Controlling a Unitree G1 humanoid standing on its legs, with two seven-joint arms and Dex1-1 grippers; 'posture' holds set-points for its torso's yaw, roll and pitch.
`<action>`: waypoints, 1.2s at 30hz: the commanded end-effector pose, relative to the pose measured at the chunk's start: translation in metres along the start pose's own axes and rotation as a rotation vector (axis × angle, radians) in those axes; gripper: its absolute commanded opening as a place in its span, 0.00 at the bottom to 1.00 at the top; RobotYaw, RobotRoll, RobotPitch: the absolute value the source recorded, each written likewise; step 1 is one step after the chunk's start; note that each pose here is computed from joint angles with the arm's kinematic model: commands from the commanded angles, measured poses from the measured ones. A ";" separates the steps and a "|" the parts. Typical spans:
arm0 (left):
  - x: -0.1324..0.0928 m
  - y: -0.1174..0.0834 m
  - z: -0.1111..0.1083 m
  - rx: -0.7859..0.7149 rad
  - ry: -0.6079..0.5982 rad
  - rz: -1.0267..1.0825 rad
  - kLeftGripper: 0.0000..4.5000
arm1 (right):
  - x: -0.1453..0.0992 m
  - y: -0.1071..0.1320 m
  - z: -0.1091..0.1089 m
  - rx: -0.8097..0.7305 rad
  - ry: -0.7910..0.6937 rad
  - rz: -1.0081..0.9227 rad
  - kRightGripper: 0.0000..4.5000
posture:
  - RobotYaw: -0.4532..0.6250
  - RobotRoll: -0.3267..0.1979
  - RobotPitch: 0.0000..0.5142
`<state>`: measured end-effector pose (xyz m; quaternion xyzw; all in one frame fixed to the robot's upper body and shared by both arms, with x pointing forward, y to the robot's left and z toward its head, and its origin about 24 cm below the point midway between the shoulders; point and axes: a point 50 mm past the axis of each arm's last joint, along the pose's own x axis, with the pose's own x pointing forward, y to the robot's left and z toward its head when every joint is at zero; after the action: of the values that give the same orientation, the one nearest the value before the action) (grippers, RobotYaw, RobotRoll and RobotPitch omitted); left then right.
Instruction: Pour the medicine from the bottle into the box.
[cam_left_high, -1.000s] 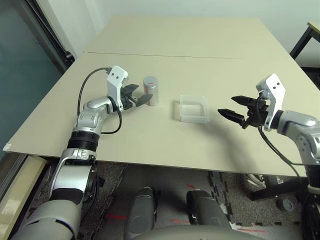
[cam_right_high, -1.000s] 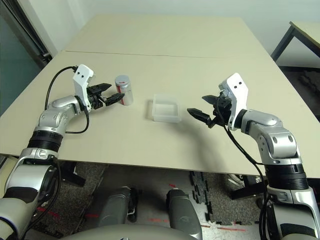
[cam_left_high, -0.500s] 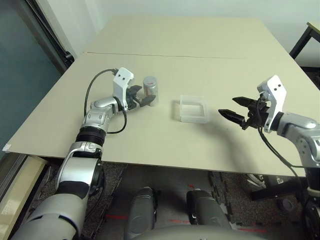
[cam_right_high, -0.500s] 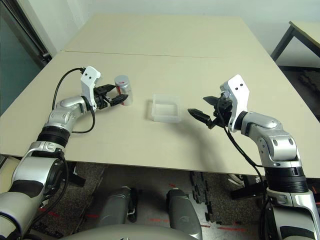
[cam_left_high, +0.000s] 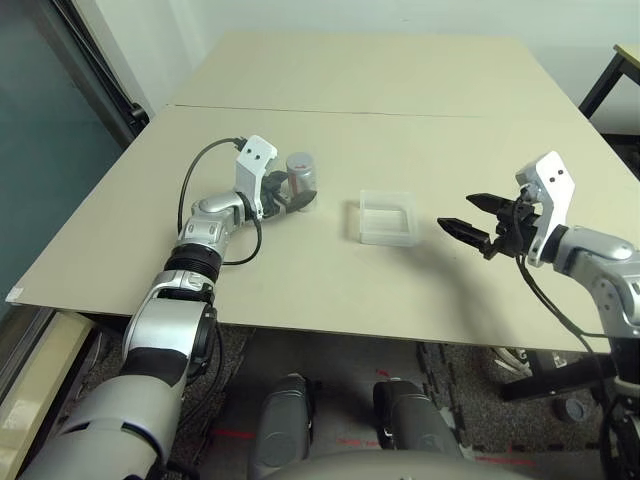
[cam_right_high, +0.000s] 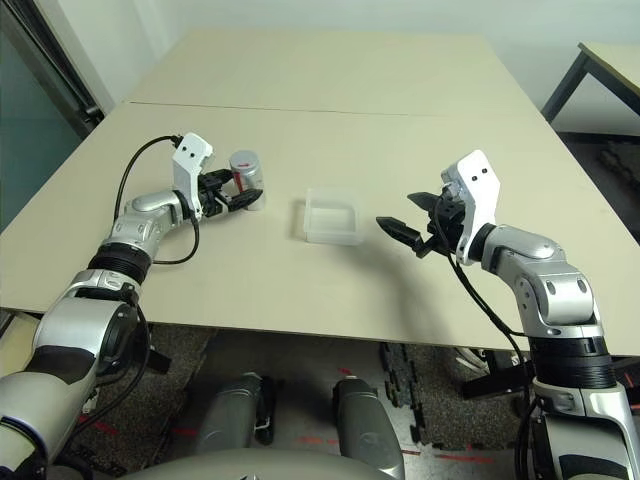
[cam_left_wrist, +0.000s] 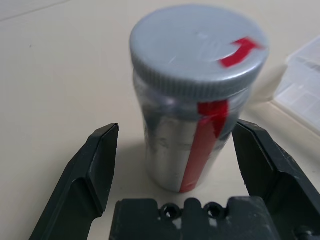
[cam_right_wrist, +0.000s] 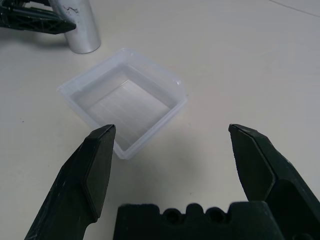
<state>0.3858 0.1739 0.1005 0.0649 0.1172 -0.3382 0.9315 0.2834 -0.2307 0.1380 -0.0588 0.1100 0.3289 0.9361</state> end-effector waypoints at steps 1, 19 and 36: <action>0.008 -0.005 0.002 0.021 0.012 -0.004 0.99 | -0.002 0.001 0.003 -0.002 -0.022 -0.002 1.00 | 0.37 0.62 0.17; 0.018 -0.009 0.001 0.036 0.014 0.055 0.91 | 0.003 0.002 0.008 -0.004 -0.046 -0.005 1.00 | 0.37 0.62 0.15; 0.012 -0.010 0.042 0.138 -0.123 -0.147 0.57 | 0.015 -0.005 0.018 -0.021 -0.050 0.052 1.00 | 0.40 0.62 0.11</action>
<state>0.3950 0.1544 0.1196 0.0846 0.0735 -0.3778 0.9191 0.2986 -0.2240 0.1494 -0.0537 0.0847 0.3441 0.9336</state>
